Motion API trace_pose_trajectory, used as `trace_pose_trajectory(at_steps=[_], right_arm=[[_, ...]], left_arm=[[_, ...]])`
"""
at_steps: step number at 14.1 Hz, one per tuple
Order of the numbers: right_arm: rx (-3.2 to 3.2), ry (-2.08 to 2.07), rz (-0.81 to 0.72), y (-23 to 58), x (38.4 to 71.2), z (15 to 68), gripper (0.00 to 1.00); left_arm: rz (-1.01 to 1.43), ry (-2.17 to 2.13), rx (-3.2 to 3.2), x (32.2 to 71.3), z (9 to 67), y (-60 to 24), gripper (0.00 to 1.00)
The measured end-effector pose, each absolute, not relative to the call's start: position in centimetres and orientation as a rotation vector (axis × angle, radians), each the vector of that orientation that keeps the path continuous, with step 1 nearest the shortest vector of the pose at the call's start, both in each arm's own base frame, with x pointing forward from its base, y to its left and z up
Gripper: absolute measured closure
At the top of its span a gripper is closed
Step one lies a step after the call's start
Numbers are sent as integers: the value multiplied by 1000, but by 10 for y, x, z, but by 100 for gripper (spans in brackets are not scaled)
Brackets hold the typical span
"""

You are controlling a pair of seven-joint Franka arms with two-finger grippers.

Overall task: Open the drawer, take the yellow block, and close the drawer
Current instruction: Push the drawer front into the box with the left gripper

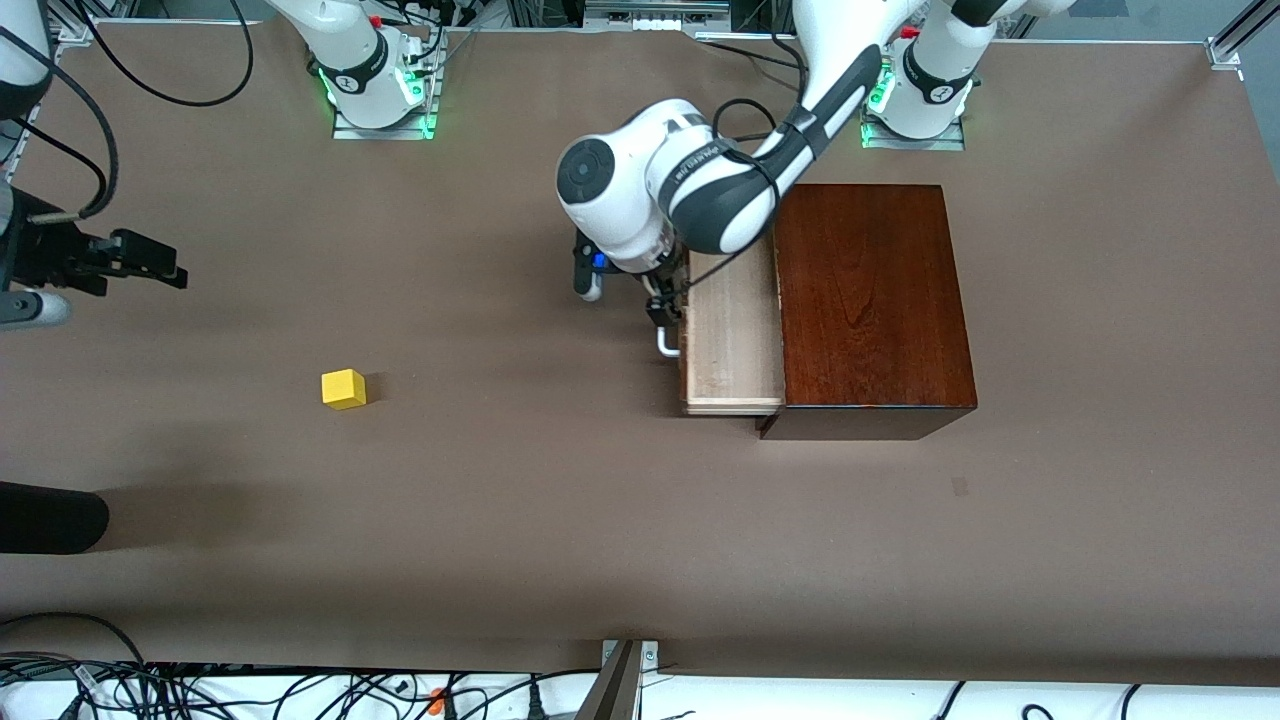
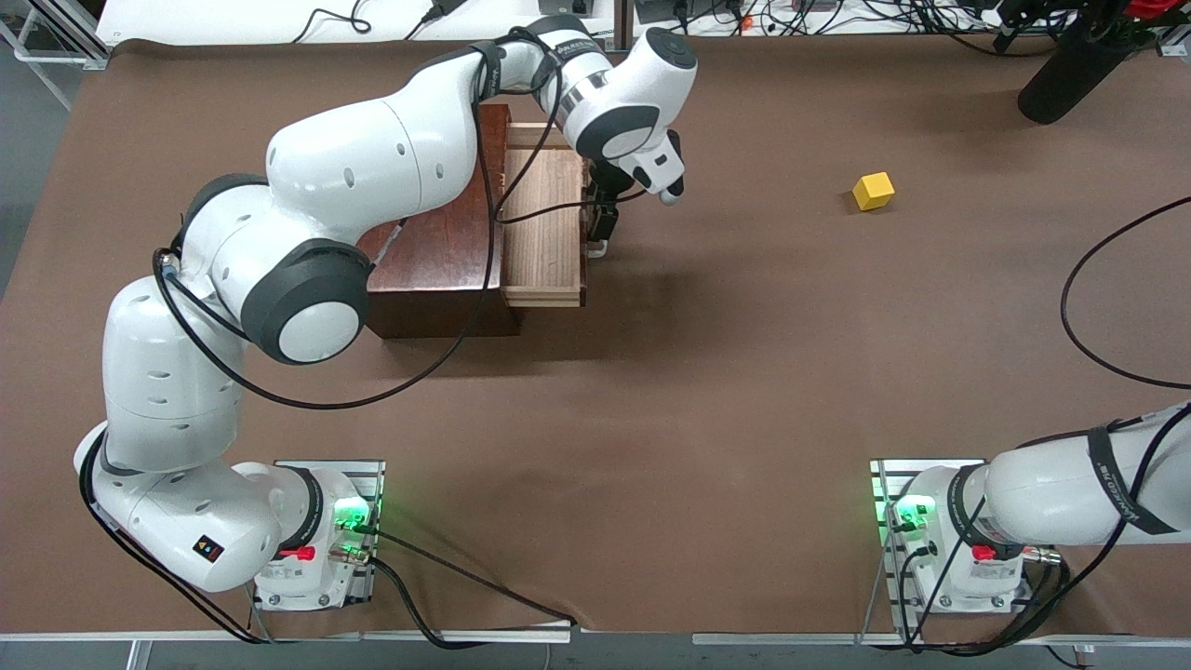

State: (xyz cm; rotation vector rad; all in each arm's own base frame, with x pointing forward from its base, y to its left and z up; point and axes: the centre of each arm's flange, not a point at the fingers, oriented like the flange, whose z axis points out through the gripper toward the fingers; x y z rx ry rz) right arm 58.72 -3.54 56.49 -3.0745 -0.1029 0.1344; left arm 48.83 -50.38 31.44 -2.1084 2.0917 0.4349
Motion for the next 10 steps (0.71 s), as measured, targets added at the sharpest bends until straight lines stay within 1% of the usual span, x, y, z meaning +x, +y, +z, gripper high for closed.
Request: trace_pose_trajectory(at_steps=[2, 5, 8, 10], right_arm=[[-3075, -68, 106, -49, 578, 578, 0], [-3060, -54, 195, -54, 559, 588, 0], [-3059, -48, 204, -54, 557, 589, 0], [-3063, -42, 178, -54, 559, 590, 0]], left_arm=[[463, 2075, -2118, 493, 314, -495, 0], [483, 2059, -2134, 499, 314, -485, 0], [520, 2033, -2153, 506, 312, -467, 0], [541, 2010, -2166, 511, 313, -453, 0]])
